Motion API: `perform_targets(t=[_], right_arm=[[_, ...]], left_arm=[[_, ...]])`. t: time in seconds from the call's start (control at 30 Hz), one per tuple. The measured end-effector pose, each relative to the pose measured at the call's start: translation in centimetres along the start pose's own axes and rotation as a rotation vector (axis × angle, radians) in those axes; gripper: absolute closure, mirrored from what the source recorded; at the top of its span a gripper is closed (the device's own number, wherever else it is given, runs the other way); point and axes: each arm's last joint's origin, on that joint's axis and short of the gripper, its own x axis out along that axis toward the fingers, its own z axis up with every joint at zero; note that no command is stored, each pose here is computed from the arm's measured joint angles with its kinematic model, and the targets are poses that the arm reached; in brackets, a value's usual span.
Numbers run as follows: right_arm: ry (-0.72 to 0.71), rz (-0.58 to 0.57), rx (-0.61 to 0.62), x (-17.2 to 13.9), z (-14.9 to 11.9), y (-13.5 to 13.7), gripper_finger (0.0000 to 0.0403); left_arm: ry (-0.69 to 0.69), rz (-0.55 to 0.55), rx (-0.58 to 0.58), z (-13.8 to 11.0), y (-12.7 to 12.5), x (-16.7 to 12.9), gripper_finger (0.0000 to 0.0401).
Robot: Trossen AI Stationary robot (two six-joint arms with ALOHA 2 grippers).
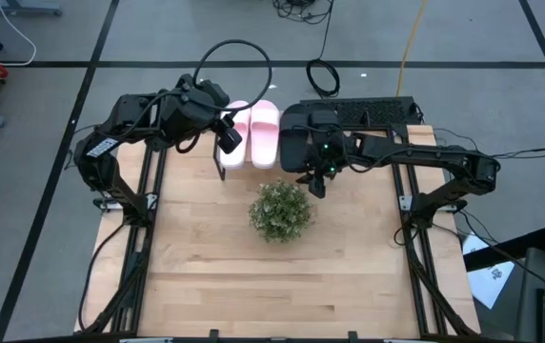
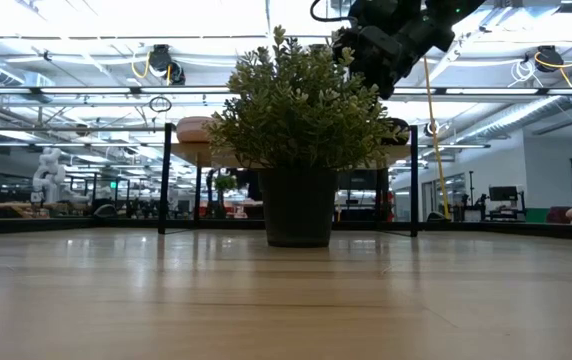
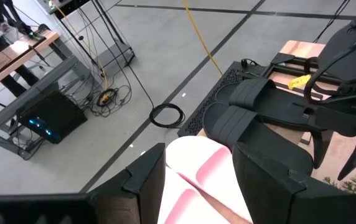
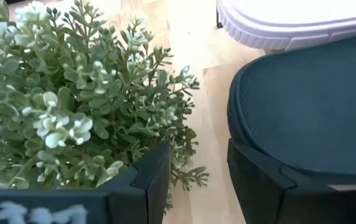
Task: Pick and place slides into the shelf
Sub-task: Put the black slipper on the shelf, then return to Home Position
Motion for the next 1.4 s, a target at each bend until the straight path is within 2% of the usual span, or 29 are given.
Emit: perform_targets(t=[0.6,0.8,1.0,1.13,1.23,1.4], right_arm=[[-0.004,-0.045,0.030,-0.3,0.0,-1.0,0.0255],[0.007,-0.007,0.056,-0.2,-0.2,-0.8,0.0255],[0.013,0.117,0.121,-0.7,-0.2,-0.3,0.0255],[-0.036,0.140,0.134,-2.4,0.3,0.3,0.0255],[-0.117,0.142,0.121,-5.0,1.4,1.1,0.0255],[-0.305,0.091,0.041,-10.6,3.4,3.4,0.0265]], left_arm=[[-0.001,-0.001,0.017,0.0,0.0,0.0,0.0212],[-0.001,-0.001,0.018,0.0,0.0,0.0,0.0212],[-0.001,-0.002,0.017,0.0,0.0,0.0,0.0212],[0.000,-0.006,0.043,0.0,0.0,0.0,0.0212],[0.004,-0.045,0.069,0.0,-0.1,0.0,0.0212],[0.055,-0.223,0.128,-0.8,0.4,-1.1,0.0212]])
